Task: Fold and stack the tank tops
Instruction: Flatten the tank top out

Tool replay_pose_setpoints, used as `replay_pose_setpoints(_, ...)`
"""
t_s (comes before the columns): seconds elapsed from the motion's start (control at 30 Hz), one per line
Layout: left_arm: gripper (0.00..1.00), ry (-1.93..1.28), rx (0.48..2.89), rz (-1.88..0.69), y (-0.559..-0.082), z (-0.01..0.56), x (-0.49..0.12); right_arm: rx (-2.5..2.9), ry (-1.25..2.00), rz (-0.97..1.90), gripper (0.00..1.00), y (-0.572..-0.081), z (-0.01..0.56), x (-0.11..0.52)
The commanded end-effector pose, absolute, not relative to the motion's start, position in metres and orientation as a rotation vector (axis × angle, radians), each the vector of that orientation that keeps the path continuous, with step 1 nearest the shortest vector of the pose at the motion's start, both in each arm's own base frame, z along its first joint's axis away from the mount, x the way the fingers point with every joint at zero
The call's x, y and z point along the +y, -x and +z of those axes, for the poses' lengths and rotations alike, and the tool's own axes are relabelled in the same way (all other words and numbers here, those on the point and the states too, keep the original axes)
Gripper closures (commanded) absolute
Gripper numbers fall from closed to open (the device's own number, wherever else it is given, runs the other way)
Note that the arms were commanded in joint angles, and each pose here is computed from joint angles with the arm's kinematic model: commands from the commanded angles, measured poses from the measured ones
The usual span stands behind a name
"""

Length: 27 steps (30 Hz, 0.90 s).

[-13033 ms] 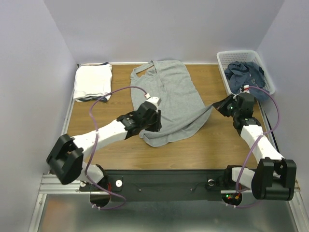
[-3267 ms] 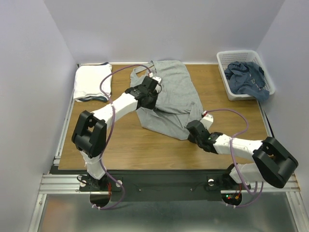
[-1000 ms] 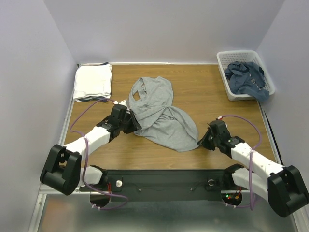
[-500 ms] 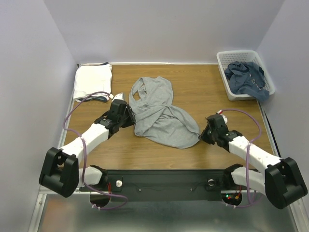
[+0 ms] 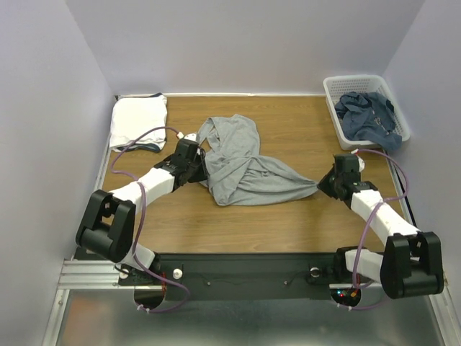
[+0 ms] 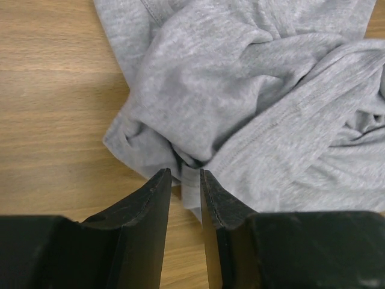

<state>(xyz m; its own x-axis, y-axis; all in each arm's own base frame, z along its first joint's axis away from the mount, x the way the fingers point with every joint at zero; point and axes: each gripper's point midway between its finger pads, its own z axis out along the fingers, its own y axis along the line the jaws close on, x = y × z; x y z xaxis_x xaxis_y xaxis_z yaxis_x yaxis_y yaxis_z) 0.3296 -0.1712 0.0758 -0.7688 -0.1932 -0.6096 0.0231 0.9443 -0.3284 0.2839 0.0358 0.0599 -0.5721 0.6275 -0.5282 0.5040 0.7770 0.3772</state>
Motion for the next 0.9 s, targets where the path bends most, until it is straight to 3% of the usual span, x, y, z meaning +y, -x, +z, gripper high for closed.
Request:
replay_pose_setpoints(0.0,0.62,0.047,2.375,-0.498,-0.341,0.089,-0.188,2.229,-0.774,0.274,1.0,-0.316,0.088,0.033)
replay_pose_setpoints(0.63,0.57,-0.039,2.411,-0.489,-0.334,0.073,-0.205,2.229,-0.792,0.293,1.0,-0.34,0.079,0.024)
replay_pose_setpoints(0.87,0.76,-0.008,2.35,-0.458,-0.344,0.103,-0.201,2.217,-0.796,0.28,1.0,-0.343,0.082,0.021)
